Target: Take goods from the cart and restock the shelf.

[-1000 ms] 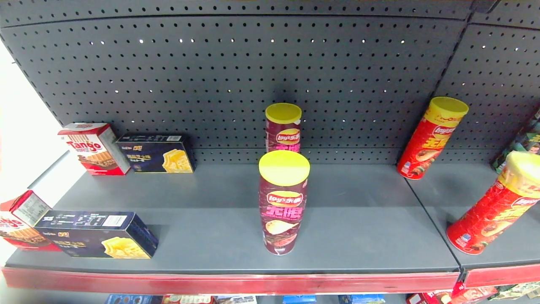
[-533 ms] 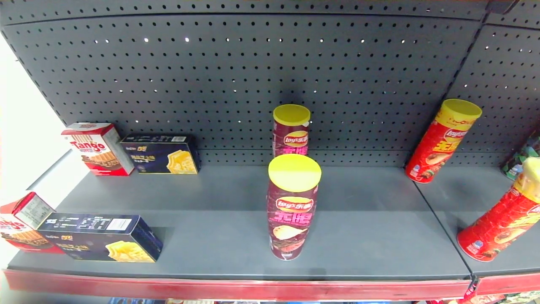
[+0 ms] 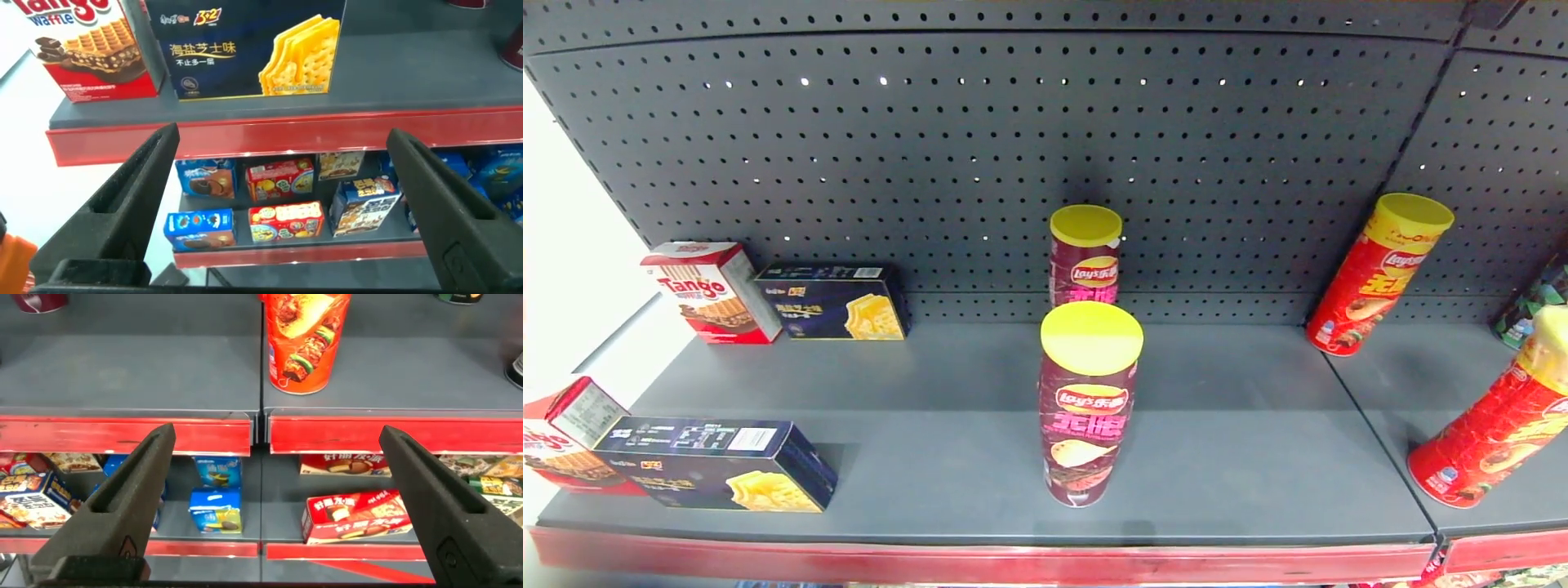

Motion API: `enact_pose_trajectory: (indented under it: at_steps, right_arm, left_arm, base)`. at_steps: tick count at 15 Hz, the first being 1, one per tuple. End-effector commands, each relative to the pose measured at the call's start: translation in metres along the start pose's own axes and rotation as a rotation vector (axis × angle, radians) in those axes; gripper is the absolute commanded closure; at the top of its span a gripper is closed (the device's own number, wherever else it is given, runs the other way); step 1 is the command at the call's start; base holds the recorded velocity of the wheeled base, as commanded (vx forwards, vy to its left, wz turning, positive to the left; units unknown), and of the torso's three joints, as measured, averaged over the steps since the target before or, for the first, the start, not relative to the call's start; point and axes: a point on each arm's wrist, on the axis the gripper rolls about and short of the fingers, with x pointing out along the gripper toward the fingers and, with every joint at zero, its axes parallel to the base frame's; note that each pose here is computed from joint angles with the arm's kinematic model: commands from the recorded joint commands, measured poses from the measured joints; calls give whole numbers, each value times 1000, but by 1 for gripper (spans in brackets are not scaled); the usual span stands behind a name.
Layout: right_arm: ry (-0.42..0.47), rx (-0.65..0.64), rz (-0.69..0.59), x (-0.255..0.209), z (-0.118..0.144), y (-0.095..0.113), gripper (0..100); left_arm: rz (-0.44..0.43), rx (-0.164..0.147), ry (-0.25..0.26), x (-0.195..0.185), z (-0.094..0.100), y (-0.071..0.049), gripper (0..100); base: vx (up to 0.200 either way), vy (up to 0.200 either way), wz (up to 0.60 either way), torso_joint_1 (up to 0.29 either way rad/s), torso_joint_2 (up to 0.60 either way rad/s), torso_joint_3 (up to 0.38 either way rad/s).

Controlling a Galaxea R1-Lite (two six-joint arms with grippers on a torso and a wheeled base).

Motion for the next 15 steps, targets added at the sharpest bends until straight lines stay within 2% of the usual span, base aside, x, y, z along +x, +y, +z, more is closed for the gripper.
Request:
enact_pose_trajectory:
  at_steps: [1, 10, 11, 15]
  right_arm:
    - [1, 0, 0, 0, 0, 0, 0]
    - [1, 0, 0, 0, 0, 0, 0]
    - [1, 0, 0, 0, 0, 0, 0]
    - [1, 2, 0, 0, 0, 0, 0]
  left_arm:
    - [-1, 0, 0, 0, 0, 0, 0]
    - [-1, 0, 0, 0, 0, 0, 0]
    - [1, -3, 0, 0, 0, 0, 0]
    - [1, -2, 0, 0, 0, 0, 0]
  base:
    - [0, 0, 0, 0, 0, 0]
    - [0, 0, 0, 0, 0, 0]
    - [-200, 0, 0, 12, 2, 2]
    - [0, 0, 0, 0, 0, 0]
